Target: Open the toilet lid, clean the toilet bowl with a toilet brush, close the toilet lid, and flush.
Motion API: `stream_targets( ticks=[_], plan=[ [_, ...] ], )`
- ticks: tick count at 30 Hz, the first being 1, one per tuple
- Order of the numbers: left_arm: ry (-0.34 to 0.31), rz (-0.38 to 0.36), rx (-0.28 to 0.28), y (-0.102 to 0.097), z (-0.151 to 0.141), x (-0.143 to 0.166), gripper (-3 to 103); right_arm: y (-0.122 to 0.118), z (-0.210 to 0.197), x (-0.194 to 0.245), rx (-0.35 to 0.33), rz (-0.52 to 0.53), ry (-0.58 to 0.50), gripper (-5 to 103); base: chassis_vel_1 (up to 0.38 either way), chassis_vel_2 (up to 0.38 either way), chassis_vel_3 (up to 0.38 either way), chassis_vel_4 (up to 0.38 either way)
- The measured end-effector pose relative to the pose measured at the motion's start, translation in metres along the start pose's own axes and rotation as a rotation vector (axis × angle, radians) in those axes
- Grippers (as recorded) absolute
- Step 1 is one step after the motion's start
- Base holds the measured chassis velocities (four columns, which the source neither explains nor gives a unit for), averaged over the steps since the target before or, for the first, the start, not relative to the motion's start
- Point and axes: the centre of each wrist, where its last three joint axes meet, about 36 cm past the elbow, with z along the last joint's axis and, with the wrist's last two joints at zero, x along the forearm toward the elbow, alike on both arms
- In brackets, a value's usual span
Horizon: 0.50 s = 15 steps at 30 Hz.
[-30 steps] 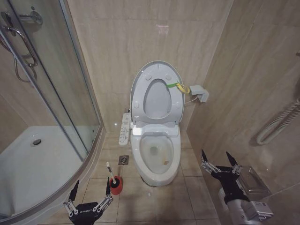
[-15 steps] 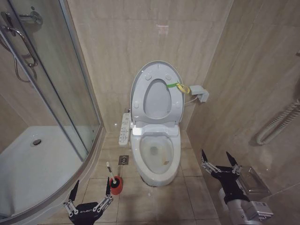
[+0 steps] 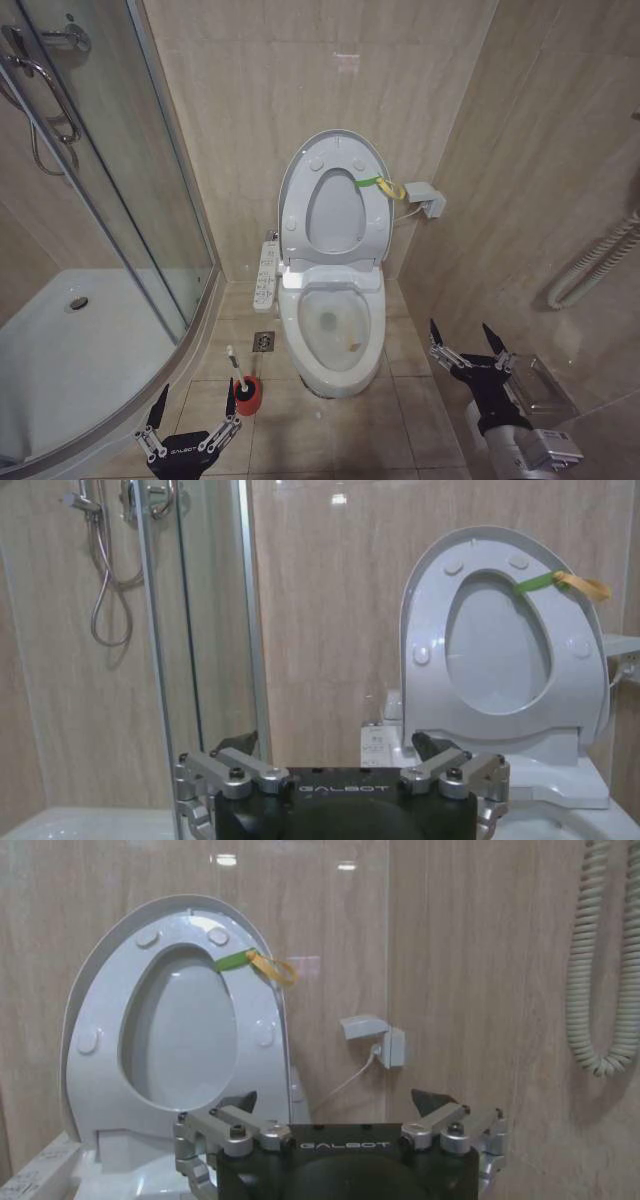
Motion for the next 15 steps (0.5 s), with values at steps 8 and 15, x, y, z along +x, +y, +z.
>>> stream_targets(
  ticks=[8,15],
  plan=[
    [0.000,0.000,0.000,0.0000,0.0000,0.0000,100,0.0000,0.0000,0.0000,0.000,0.000,0.000,100,0.000,0.000,0.000,0.000],
    [0.000,0.000,0.000,0.0000,0.0000,0.0000,100,0.0000,0.0000,0.0000,0.000,0.000,0.000,100,0.000,0.000,0.000,0.000]
  ],
)
